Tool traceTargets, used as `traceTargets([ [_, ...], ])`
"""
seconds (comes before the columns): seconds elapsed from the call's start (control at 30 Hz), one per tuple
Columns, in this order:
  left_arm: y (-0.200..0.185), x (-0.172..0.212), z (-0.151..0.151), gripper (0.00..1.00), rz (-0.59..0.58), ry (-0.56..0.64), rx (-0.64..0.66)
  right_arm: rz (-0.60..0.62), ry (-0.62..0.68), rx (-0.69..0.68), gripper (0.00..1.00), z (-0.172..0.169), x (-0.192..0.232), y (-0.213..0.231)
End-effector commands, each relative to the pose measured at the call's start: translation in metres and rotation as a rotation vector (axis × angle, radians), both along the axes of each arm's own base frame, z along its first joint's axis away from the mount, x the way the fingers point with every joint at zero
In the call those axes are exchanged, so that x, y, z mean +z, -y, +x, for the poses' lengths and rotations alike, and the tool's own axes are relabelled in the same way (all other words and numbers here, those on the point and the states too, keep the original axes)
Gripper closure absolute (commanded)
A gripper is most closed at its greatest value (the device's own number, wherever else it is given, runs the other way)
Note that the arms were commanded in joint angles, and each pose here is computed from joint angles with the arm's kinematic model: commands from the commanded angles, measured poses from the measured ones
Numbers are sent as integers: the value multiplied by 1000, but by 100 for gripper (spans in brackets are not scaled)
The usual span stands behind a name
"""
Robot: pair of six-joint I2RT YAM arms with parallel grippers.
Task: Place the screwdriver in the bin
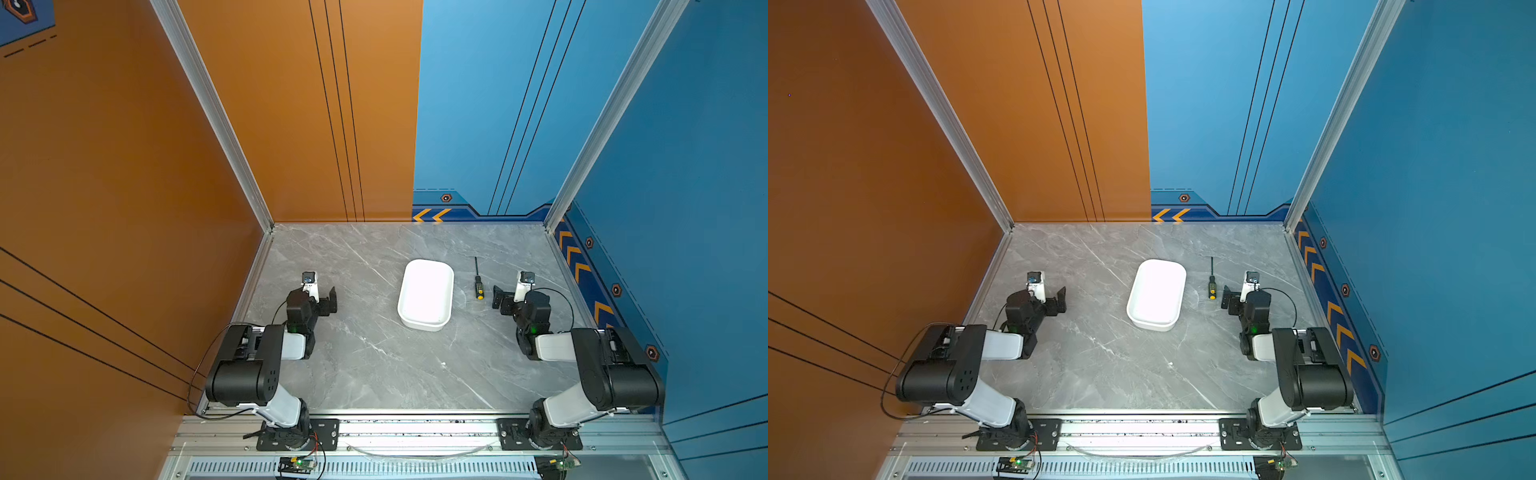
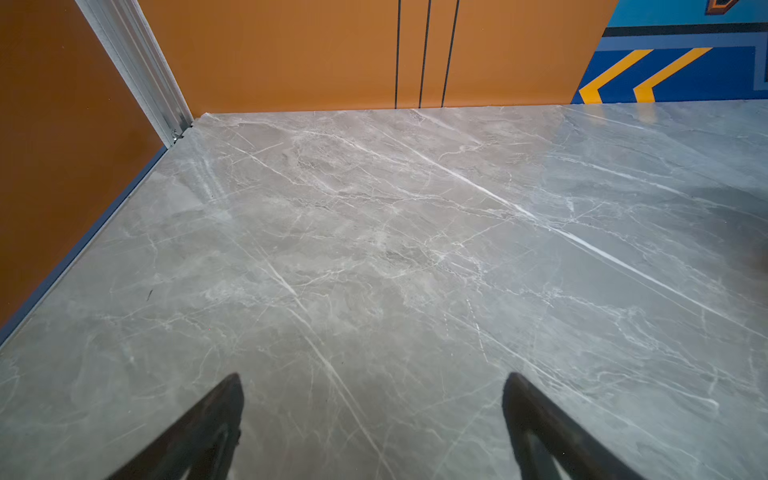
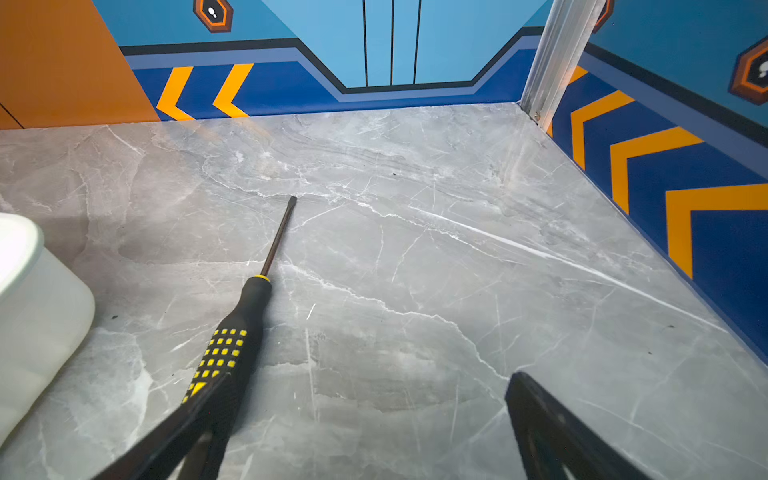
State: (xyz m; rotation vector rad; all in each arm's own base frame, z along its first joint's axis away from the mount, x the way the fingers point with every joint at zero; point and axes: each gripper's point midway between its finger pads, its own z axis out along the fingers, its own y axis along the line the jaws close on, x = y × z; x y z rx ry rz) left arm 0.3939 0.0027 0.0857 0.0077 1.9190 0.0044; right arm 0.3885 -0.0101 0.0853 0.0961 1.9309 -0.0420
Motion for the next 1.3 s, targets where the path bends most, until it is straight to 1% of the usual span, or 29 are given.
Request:
traceTargets([
  [0.0, 2, 4, 3, 2, 0, 5, -16, 11, 21, 1, 0, 6, 6, 0],
  [0.07, 4, 5, 3, 2, -3, 9, -23, 10, 21, 1, 0, 7, 7, 0],
  [0.13, 16, 13, 2, 2, 2, 14, -95, 14, 20, 2, 0, 7, 7, 1],
  [0.2, 23, 24, -1, 2, 12, -8, -132, 14, 23, 2, 0, 7, 7, 1],
  [0.27, 26, 44, -3, 2, 25, -13, -131, -14, 12, -54, 0, 8, 12, 6],
  [0.33, 31, 77, -5, 2, -35, 23, -139, -33, -30, -69, 1, 11, 26, 7],
  [0.4, 48, 104, -7, 2, -113, 68, -203, -36, -101, -88, 1, 14, 42, 6],
  [0.47, 63, 116, -6, 2, -158, 86, -233, 26, -163, -71, 0, 18, 58, -1],
  [0.53, 83, 113, -5, 2, -219, 59, -281, 77, -217, -31, 0, 21, 68, -14],
  [0.63, 118, 97, -1, 2, -291, -19, -374, 118, -303, 6, 0, 26, 66, -32],
  [0.77, 164, 74, 3, 2, -377, -133, -504, 152, -440, 51, 3, 29, 43, -58],
  [0.83, 181, 66, 3, 2, -411, -177, -548, 158, -482, 50, 3, 29, 31, -65],
  [1.0, 206, 57, -3, 2, -416, -215, -607, 179, -546, 28, 4, 24, 7, -70],
  [1.07, 216, 54, -8, 2, -436, -241, -654, 182, -588, 44, 4, 23, -2, -74],
  [1.17, 226, 44, -16, 2, -469, -289, -697, 164, -660, 77, 5, 23, -15, -81],
  [1.27, 228, 31, -21, 2, -484, -332, -694, 135, -718, 88, 6, 23, -26, -83],
])
